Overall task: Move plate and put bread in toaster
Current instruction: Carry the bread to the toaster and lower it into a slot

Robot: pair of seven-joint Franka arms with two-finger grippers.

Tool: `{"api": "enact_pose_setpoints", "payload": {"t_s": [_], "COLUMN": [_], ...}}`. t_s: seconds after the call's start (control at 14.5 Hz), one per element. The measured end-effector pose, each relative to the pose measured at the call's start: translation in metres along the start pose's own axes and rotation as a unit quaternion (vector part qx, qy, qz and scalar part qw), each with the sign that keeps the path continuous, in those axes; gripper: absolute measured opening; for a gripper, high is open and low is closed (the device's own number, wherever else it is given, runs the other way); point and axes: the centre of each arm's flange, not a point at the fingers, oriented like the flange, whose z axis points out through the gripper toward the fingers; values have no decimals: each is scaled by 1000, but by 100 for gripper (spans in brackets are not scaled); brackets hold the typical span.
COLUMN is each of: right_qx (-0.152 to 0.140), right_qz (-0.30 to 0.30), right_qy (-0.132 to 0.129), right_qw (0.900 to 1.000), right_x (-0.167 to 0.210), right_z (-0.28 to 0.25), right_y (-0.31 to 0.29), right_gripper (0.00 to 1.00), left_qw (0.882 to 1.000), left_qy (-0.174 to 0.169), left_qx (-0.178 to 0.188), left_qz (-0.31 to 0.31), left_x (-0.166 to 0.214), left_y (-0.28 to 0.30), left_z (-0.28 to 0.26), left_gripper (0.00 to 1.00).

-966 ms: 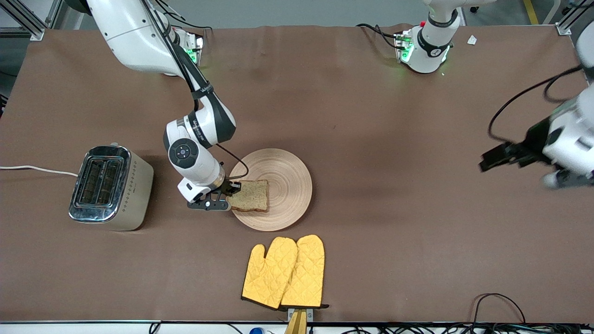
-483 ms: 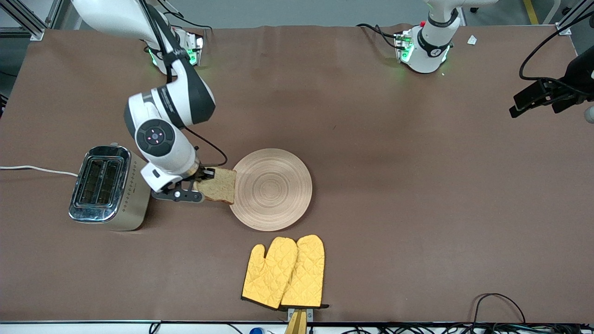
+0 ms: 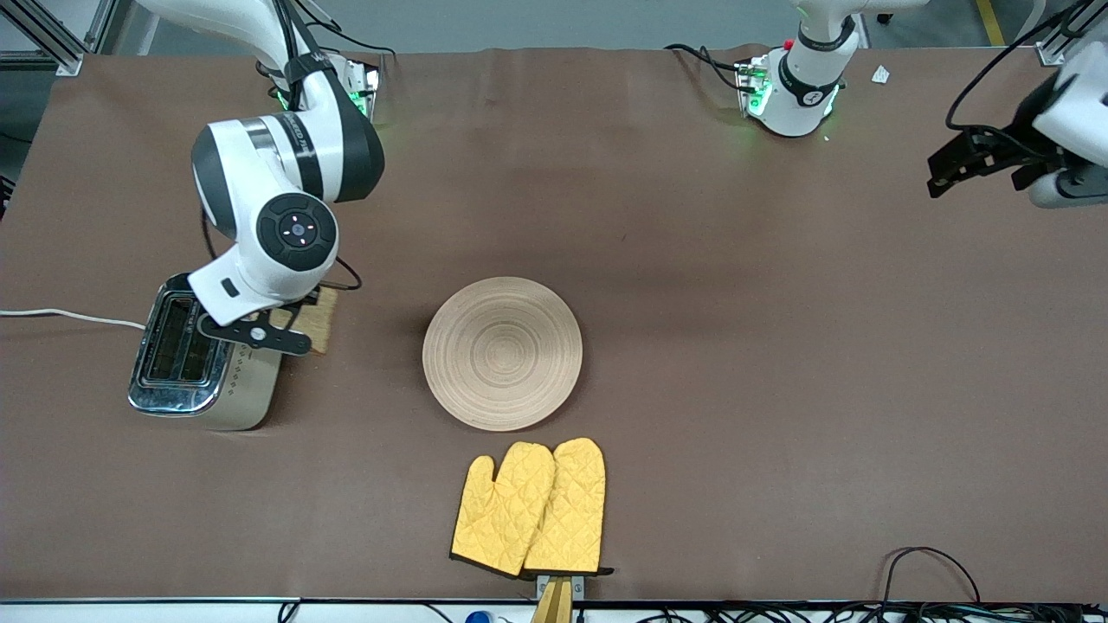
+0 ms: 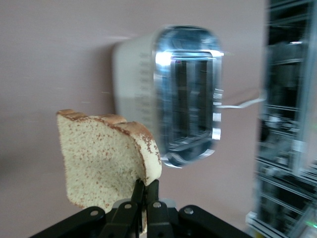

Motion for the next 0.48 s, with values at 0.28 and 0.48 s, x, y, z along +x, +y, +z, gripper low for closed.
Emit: {"api": "enact_pose_setpoints", "payload": {"t_s": [0.28,0.48], "right_qx": [-116,-163], "right_qz": [11,17], "right_qy": [1,7], "right_qw": [993,986], "right_x": [-5,2], "right_z": [4,16], "right_y": [17,23], "right_gripper": [5,5], "left_qw": [1000,1000], "left_qy": [3,1], "left_qx": [4,0], "left_qz": [4,2], "left_x": [-5,-4], "left_y": [5,0], "left_z": [-1,0], "left_gripper": [100,100]}}
